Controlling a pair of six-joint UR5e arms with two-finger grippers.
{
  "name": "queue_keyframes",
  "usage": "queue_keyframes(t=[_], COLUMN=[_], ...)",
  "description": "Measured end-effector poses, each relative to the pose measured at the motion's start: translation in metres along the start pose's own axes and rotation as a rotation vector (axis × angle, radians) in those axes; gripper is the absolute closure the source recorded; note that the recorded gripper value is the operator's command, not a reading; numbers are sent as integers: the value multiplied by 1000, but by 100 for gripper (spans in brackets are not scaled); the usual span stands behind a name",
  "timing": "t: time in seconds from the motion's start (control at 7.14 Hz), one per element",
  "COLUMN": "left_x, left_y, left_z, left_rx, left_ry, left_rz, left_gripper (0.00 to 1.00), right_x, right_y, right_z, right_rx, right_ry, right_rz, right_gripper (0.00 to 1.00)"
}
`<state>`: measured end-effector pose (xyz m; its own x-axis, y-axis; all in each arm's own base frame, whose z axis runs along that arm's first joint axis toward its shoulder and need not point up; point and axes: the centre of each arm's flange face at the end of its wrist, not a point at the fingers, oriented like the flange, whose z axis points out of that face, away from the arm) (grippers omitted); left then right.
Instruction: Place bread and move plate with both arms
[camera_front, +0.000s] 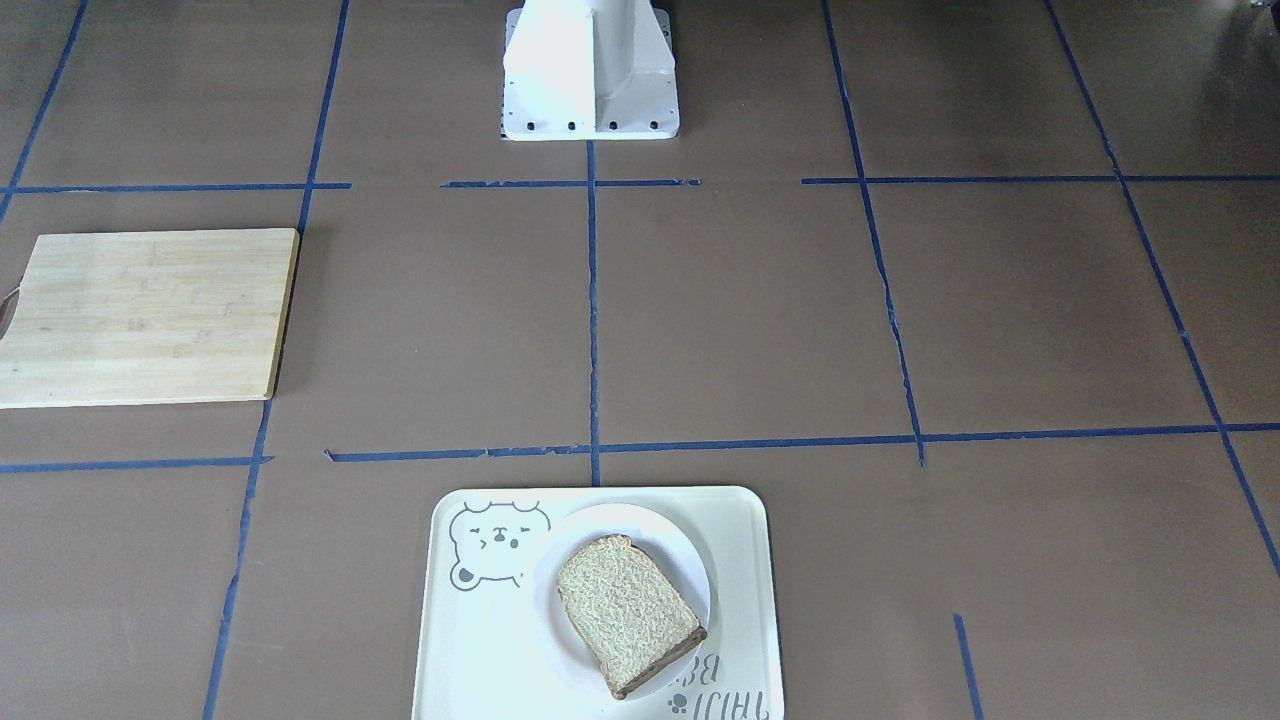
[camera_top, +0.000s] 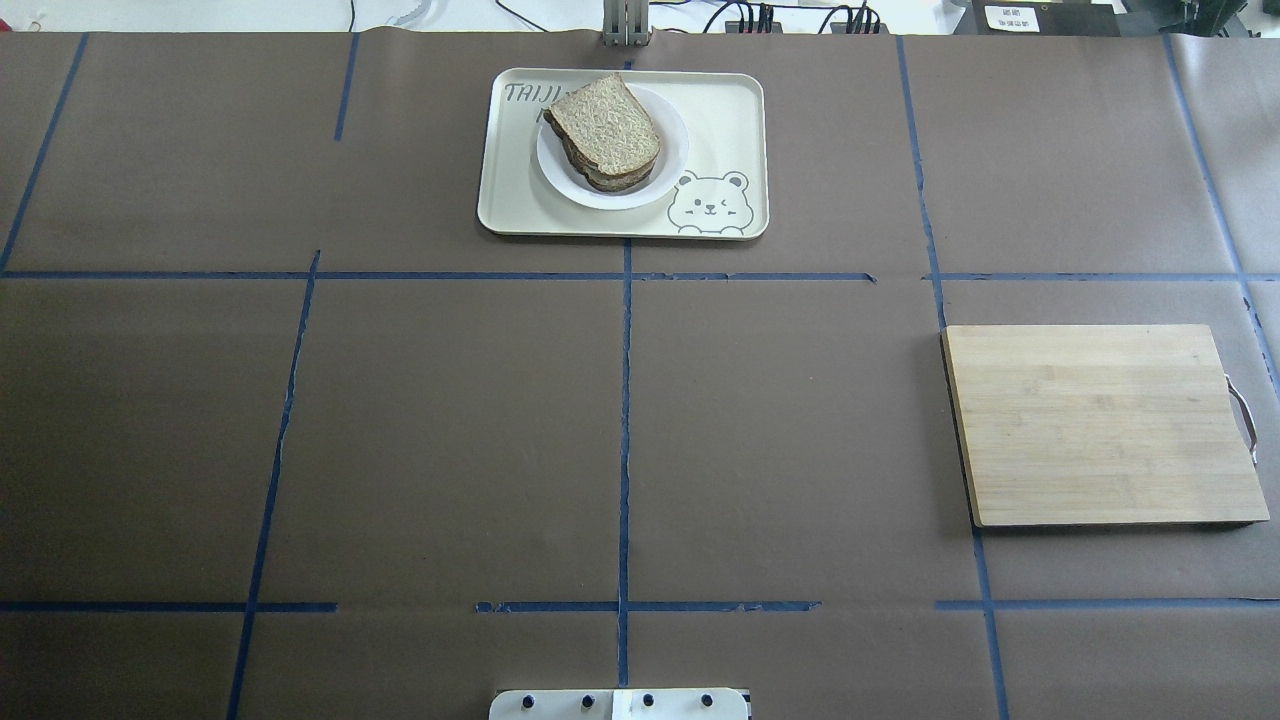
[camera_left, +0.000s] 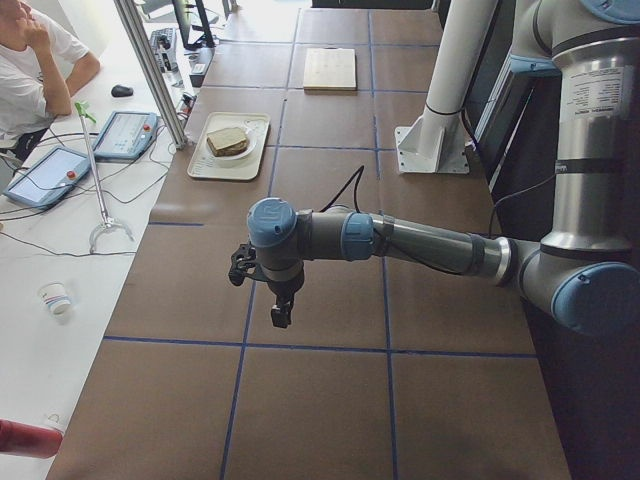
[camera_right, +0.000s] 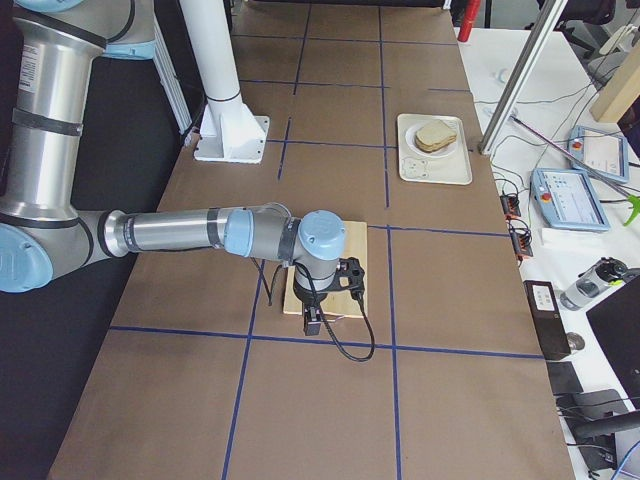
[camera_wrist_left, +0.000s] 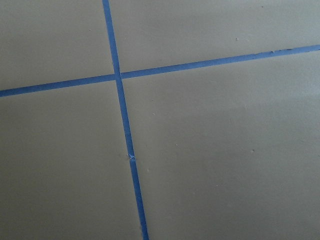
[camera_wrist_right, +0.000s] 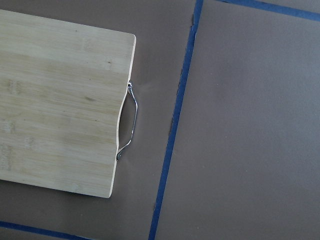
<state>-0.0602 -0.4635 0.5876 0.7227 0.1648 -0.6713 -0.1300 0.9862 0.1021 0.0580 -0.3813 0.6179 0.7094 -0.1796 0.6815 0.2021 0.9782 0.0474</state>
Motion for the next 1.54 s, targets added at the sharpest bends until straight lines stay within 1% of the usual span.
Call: queue_keyframes(t=[0.14, 0.28, 0.56, 0.7, 0.84, 1.12, 1.54], left_x=[-6, -10, -18, -18, -20, -29, -36], left_y=[1, 2, 4, 3, 4, 9, 14], left_z=[2, 8, 24, 24, 22, 24, 30], left_rx=[-13, -25, -40, -35, -30, -43, -59], left_ry=[-45, -32, 57, 72, 72, 38, 33], left_rz=[-7, -21, -52, -54, -57, -70, -93], left_gripper=[0, 0, 0, 0, 0, 0, 0], right_x=[0, 0, -1, -1, -2, -4, -2], right_y=[-1, -2, -3, -4, -6, -11, -11], right_z=[0, 0, -1, -2, -4, -7, -5], right_rx=[1, 2, 5, 7, 11, 17, 14], right_ry=[0, 0, 0, 0, 0, -1, 0], right_rz=[0, 0, -2, -4, -9, -13, -7], right_gripper=[0, 0, 0, 0, 0, 0, 0])
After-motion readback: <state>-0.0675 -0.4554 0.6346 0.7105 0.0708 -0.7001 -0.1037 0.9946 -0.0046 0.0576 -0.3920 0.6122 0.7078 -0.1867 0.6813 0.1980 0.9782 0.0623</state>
